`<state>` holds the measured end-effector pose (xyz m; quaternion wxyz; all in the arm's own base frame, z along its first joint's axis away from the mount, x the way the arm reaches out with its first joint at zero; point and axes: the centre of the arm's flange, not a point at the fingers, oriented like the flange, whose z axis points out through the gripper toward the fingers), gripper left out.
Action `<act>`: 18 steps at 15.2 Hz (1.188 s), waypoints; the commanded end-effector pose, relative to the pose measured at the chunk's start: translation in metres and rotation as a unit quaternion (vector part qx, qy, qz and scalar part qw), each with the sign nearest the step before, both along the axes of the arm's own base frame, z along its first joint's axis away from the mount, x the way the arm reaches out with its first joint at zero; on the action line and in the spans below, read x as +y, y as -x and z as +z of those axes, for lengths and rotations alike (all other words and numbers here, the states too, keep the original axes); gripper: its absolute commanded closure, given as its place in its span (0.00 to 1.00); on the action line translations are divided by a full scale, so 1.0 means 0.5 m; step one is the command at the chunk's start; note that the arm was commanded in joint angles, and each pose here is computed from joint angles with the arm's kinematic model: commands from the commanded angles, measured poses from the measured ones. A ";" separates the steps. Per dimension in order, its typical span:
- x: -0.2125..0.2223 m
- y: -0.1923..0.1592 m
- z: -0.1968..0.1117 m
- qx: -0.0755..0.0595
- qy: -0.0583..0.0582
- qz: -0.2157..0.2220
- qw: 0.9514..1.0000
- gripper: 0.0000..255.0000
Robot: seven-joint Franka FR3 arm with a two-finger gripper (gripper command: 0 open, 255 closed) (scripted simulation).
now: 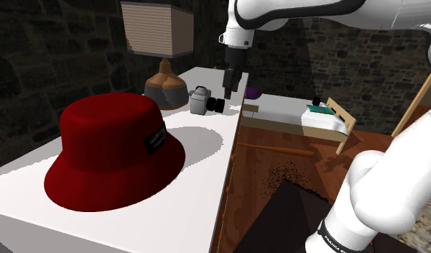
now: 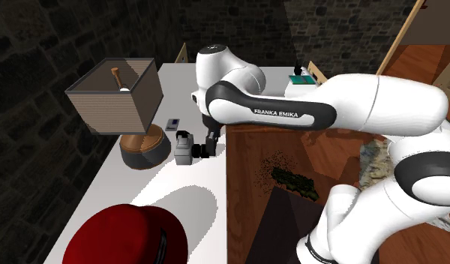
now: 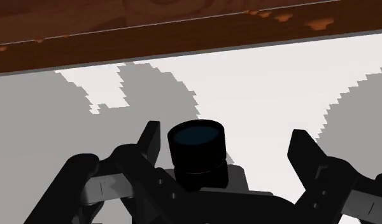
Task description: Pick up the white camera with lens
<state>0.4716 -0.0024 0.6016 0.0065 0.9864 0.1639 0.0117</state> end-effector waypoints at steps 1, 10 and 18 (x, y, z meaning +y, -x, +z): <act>0.002 -0.060 -0.017 0.008 -0.001 0.020 1.000 0.00; 0.016 -0.158 -0.091 0.022 -0.004 0.055 0.998 0.00; 0.016 -0.158 -0.117 0.023 -0.004 0.055 0.998 1.00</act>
